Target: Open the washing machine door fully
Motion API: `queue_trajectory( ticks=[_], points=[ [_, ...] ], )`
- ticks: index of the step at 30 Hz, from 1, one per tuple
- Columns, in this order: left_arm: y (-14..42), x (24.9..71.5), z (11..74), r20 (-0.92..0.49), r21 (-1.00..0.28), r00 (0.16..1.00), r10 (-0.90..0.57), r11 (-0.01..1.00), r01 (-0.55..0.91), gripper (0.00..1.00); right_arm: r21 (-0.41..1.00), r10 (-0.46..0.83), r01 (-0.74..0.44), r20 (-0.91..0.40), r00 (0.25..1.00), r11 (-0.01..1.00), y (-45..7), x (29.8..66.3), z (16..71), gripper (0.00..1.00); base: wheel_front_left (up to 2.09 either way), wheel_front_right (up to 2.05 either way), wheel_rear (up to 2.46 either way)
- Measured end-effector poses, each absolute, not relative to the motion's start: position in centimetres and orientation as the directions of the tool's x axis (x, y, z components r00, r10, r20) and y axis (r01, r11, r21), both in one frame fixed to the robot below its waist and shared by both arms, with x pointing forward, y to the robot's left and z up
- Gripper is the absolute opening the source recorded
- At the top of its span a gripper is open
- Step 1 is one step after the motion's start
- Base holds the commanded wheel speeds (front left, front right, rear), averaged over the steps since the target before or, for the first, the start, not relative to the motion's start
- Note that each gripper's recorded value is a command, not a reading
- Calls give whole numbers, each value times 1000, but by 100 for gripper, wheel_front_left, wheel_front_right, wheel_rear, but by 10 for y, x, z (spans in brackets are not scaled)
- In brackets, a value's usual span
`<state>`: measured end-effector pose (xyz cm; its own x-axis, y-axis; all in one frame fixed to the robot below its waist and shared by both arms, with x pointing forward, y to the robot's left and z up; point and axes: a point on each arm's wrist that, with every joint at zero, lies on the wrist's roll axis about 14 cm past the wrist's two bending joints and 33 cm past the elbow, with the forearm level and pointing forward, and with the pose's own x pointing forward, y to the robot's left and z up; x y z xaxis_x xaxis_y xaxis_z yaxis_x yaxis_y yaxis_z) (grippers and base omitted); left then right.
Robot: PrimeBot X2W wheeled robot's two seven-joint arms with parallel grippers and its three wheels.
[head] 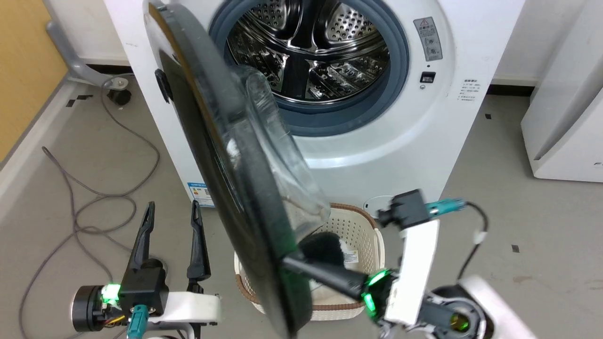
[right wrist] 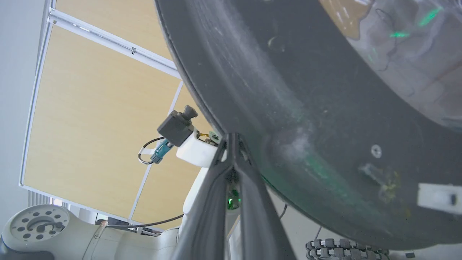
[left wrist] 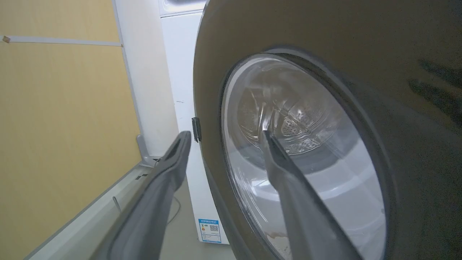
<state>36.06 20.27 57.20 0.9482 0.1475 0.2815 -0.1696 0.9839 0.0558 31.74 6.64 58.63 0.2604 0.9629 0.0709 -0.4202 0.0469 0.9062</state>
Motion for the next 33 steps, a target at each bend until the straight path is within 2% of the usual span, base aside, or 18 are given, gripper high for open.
queue_trajectory(
  ticks=[5,9,13,15,16,19,21,23,26,28,33],
  points=[
    [207,358,570,275,57,948,162,981,-184,100,907,978,-422,75,194,14,86,300,586,0,0,0,0],
    [211,357,567,267,58,948,172,979,-194,100,906,981,-422,64,185,21,92,297,583,0,0,0,0],
    [213,355,566,265,58,948,178,978,-199,100,902,951,-430,99,292,38,79,315,589,0,0,0,0],
    [213,355,565,262,57,948,178,978,-199,100,891,905,-450,143,400,58,62,334,599,0,0,0,0],
    [212,355,565,262,57,949,176,979,-198,100,879,861,-469,172,479,85,48,347,606,0,0,0,0],
    [211,356,565,262,55,949,173,980,-194,100,824,700,-527,252,668,206,3,380,625,0,0,0,0],
    [209,358,566,265,54,950,165,981,-186,100,805,609,-533,292,737,259,-22,391,632,0,0,0,0],
    [206,359,567,267,54,951,154,983,-174,100,754,505,-546,332,797,366,-52,401,637,0,0,0,0],
    [206,360,568,271,53,951,151,984,-171,100,522,380,-552,406,831,651,-99,407,643,0,0,0,0],
    [206,360,568,271,54,951,151,984,-171,100,300,371,-506,408,835,809,-120,409,639,0,0,0,0],
    [207,360,567,269,54,951,153,983,-173,100,68,272,-343,475,837,937,-148,401,654,0,0,0,0]
  ],
)
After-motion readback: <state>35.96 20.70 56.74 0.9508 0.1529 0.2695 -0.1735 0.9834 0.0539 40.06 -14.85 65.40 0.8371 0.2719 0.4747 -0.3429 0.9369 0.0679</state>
